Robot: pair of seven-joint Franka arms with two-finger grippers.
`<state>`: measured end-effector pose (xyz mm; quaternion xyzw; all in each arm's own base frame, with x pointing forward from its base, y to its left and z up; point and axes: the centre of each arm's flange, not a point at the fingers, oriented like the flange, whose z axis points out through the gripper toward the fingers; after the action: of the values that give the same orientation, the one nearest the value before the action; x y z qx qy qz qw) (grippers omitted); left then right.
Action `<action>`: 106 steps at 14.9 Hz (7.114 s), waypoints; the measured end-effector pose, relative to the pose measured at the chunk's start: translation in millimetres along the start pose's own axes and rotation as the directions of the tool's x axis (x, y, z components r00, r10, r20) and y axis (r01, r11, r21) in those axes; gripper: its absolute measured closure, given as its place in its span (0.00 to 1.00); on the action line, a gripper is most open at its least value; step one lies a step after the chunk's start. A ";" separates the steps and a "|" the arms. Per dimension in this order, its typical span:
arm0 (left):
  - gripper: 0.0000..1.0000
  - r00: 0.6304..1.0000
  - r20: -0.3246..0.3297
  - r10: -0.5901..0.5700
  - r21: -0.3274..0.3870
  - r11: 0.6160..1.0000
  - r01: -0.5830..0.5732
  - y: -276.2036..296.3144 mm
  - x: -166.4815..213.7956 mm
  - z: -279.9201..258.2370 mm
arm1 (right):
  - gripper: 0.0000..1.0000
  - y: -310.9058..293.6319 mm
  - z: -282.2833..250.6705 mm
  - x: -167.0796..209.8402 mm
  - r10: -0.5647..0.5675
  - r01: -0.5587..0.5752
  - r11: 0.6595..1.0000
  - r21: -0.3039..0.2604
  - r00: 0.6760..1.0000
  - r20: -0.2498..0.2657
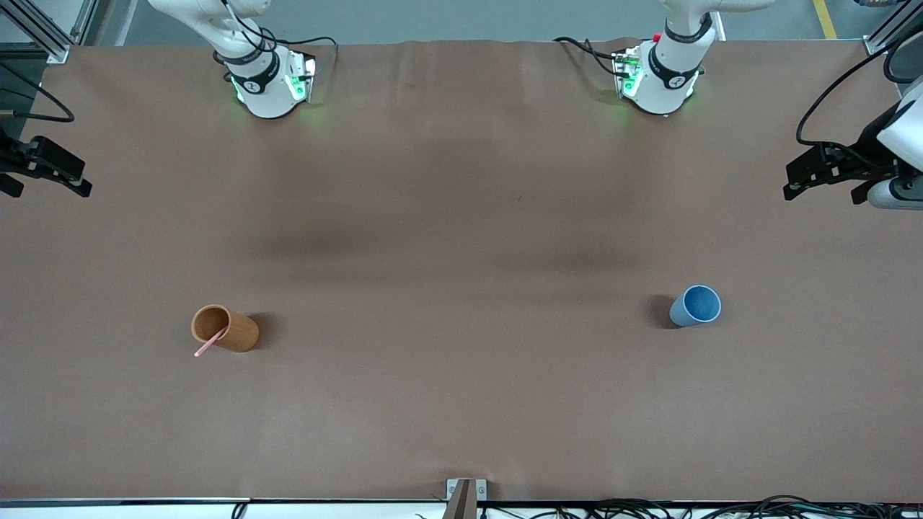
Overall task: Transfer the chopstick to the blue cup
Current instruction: 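Reach the left gripper down toward the light-blue cup, then grasp the blue cup with the left gripper while the right gripper reaches the chopstick, then carry the blue cup toward the table middle while the right gripper grasps the chopstick, then release the blue cup with the left gripper while the right gripper lifts the chopstick, then carry the pink chopstick over the blue cup with the right gripper, then lower the chopstick into the blue cup and open the right gripper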
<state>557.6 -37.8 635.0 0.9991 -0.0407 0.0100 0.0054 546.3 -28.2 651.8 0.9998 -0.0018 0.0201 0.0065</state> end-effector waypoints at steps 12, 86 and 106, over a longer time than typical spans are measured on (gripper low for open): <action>0.00 0.999 0.034 -0.036 0.001 0.999 0.036 -36.9 40.9 91.3 | 0.00 1.2 2.4 -0.2 0.002 -0.002 1.000 0.000 1.000 0.005; 0.00 0.995 -0.071 -0.066 -0.012 0.998 0.065 87.7 46.4 44.9 | 0.91 -372.8 60.8 66.6 0.162 -0.125 0.976 0.179 0.964 -0.209; 0.00 0.998 -0.023 0.058 0.009 0.998 -0.058 41.6 -25.4 -14.2 | 0.91 -539.5 178.2 -28.1 0.063 -0.039 0.993 0.108 0.971 -0.231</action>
<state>528.6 -77.0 649.1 0.9973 -0.0694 0.0220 0.0012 527.5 509.0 465.6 0.9891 -0.0256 0.1380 -0.0452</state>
